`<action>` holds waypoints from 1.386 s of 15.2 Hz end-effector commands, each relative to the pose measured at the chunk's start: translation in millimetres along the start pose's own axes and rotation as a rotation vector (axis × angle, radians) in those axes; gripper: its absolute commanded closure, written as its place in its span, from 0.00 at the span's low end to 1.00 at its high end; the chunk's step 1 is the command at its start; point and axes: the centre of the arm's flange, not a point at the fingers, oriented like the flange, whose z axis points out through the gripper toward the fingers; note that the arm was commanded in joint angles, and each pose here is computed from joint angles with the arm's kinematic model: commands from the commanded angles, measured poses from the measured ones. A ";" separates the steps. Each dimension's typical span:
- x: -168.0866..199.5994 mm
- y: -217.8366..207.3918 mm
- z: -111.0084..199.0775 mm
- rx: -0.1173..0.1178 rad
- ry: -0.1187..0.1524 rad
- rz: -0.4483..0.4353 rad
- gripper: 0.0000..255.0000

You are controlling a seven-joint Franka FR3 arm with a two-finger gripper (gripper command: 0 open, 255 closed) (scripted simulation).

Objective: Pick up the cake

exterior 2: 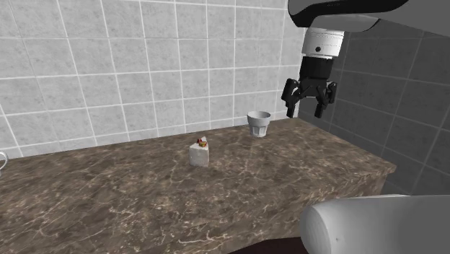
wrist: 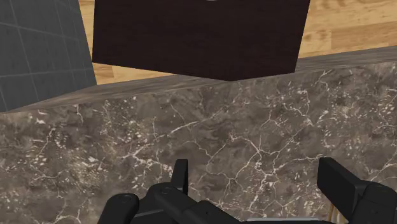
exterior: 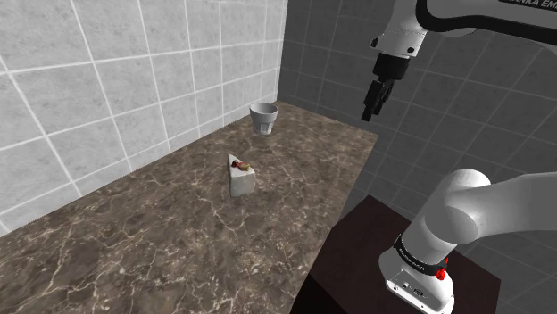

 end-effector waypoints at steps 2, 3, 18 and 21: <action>8.2 -9.1 5.6 -0.003 0.000 0.004 0.00; 16.5 -18.1 11.2 -0.006 0.000 0.008 0.00; 145.1 -147.6 98.7 -0.049 0.001 0.068 0.00; 171.7 -172.1 116.9 -0.057 0.001 0.080 0.00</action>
